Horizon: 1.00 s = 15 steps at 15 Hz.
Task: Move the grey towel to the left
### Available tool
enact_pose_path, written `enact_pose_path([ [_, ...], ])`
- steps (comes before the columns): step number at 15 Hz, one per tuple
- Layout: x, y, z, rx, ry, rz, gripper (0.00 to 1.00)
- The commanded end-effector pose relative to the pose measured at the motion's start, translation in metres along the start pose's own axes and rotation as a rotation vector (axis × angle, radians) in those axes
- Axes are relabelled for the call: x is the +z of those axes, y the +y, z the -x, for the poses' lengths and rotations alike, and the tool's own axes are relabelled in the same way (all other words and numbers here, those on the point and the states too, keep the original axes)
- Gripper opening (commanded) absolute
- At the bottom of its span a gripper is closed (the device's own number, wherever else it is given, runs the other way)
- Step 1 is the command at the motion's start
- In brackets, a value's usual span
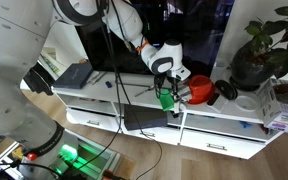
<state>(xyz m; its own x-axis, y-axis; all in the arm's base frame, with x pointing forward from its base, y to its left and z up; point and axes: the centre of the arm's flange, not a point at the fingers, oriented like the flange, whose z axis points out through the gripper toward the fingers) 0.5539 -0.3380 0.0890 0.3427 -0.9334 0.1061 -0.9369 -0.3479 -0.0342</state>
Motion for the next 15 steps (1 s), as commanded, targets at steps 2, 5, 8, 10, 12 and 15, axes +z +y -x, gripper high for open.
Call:
enact_pose_path([
  [2, -0.045, 0.026, 0.003, 0.053, 0.008, -0.032, 0.02],
  [5, -0.069, 0.034, 0.002, 0.069, 0.03, -0.052, 0.02],
  [8, -0.089, 0.03, -0.001, 0.075, 0.052, -0.094, 0.02],
  [10, -0.098, 0.023, -0.002, 0.082, 0.061, -0.119, 0.02],
  [12, -0.106, 0.019, 0.0, 0.086, 0.065, -0.131, 0.02],
  [15, -0.121, 0.026, 0.005, 0.102, 0.072, -0.136, 0.02],
])
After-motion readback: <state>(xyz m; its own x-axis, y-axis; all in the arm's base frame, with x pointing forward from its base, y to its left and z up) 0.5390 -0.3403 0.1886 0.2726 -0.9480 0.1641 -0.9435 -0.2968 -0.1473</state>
